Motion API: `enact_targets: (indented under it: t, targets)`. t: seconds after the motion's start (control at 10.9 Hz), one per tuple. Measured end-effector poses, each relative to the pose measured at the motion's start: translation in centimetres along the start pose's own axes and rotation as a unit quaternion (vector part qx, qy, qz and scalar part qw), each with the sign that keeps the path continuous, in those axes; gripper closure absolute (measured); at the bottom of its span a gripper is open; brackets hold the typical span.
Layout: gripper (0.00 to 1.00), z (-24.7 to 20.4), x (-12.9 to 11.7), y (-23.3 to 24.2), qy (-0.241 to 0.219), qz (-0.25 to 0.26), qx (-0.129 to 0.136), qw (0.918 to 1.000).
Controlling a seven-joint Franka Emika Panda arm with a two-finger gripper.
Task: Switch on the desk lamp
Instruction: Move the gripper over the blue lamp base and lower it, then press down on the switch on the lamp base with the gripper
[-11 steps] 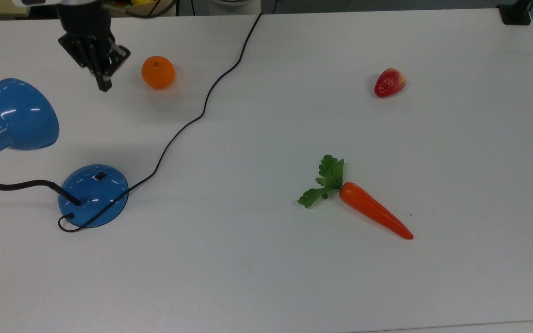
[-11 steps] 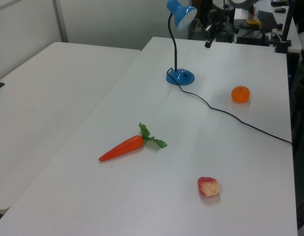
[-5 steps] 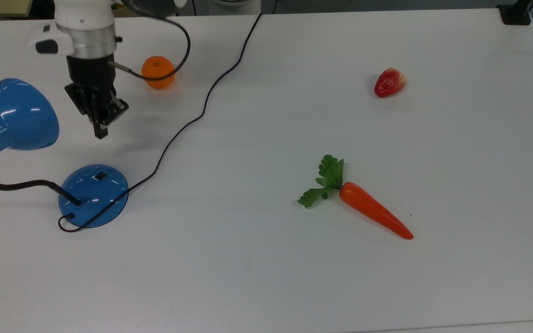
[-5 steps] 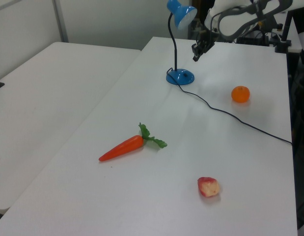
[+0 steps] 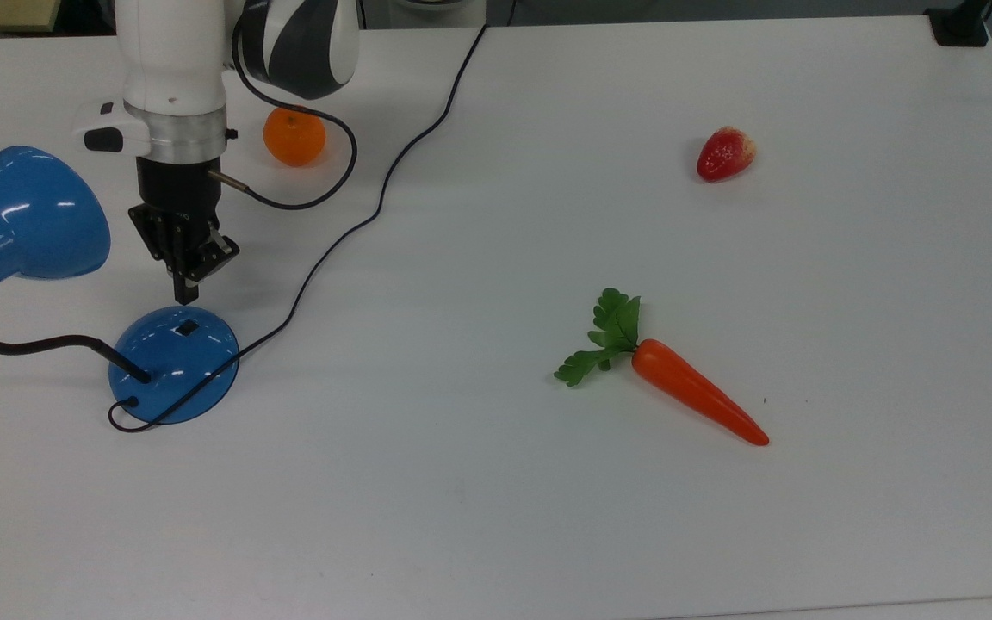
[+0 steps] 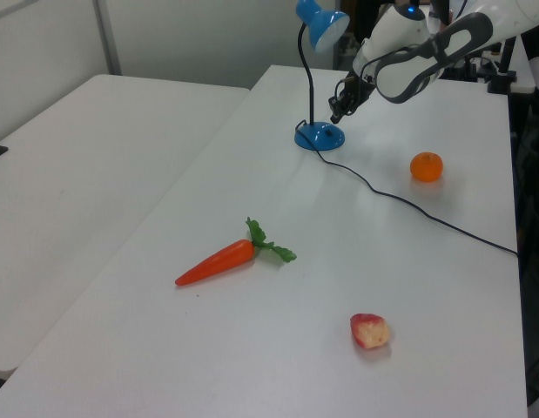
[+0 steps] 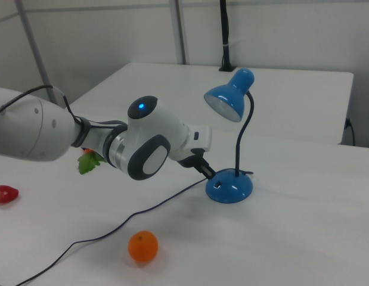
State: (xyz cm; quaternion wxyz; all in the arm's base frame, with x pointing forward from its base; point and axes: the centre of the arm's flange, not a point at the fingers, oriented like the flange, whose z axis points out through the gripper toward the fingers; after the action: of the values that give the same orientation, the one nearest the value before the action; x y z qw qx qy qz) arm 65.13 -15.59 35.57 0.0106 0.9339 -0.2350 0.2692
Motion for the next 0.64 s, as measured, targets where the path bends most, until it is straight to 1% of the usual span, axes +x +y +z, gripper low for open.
enact_targets:
  t: [0.18,0.46,0.64]
  targets:
    - [0.99,0.4,0.7,-0.3,0.006,0.000,0.000,1.0000]
    - [0.99,2.3,1.7,-0.9,0.011,0.006,-0.001,0.9999]
    - [0.99,2.6,1.9,-1.0,0.012,0.006,-0.001,0.9999]
